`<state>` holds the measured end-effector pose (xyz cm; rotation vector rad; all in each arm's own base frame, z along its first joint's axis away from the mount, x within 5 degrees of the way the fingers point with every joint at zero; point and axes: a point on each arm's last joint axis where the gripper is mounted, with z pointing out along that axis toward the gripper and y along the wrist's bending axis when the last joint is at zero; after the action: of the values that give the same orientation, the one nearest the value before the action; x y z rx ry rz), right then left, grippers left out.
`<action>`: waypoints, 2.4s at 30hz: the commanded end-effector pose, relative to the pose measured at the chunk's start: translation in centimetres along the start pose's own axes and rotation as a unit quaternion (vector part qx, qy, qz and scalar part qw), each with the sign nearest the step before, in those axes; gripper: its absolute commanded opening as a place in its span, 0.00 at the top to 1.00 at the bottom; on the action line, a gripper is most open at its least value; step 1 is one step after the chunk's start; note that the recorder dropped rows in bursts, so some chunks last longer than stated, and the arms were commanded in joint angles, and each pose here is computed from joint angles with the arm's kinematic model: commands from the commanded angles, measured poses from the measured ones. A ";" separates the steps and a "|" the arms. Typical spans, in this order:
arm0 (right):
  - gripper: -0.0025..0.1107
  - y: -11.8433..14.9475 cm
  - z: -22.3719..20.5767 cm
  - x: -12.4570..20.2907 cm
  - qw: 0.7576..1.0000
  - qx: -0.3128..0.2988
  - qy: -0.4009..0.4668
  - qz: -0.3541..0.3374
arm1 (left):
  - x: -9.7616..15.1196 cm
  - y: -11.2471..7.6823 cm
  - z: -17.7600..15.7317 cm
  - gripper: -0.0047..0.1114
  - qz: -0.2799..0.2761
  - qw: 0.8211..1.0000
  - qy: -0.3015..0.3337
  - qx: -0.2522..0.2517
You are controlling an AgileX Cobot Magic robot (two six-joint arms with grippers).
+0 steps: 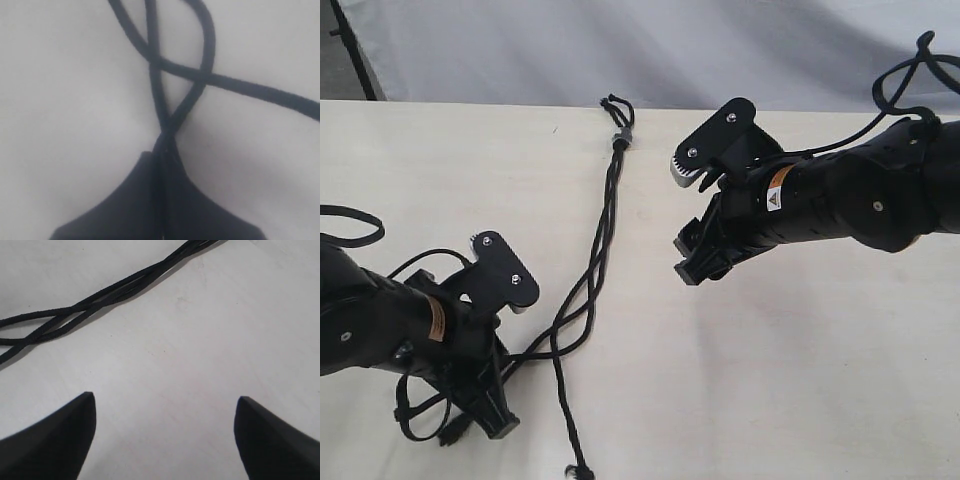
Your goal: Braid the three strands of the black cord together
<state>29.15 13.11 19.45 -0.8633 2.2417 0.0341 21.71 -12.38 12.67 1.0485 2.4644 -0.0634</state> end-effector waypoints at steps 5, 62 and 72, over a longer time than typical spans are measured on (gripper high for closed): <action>0.34 -0.2 -0.1 0.0 1.000 0.003 -0.004 0.002 | 1.7 -0.6 0.2 0.96 -0.080 0.996 0.046 0.022; 0.34 -0.5 -0.2 -1.2 0.997 0.018 -0.075 0.007 | 5.0 0.1 -21.1 0.96 -0.174 0.878 -0.436 -0.099; 0.34 -0.5 -0.2 -1.3 0.997 0.019 -0.077 0.007 | 7.5 -0.7 -23.2 0.96 -0.124 0.849 -0.486 -0.165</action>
<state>29.92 13.61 20.40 -0.8147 2.1052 0.0617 8.72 -3.65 30.21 0.3611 1.6328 -0.2720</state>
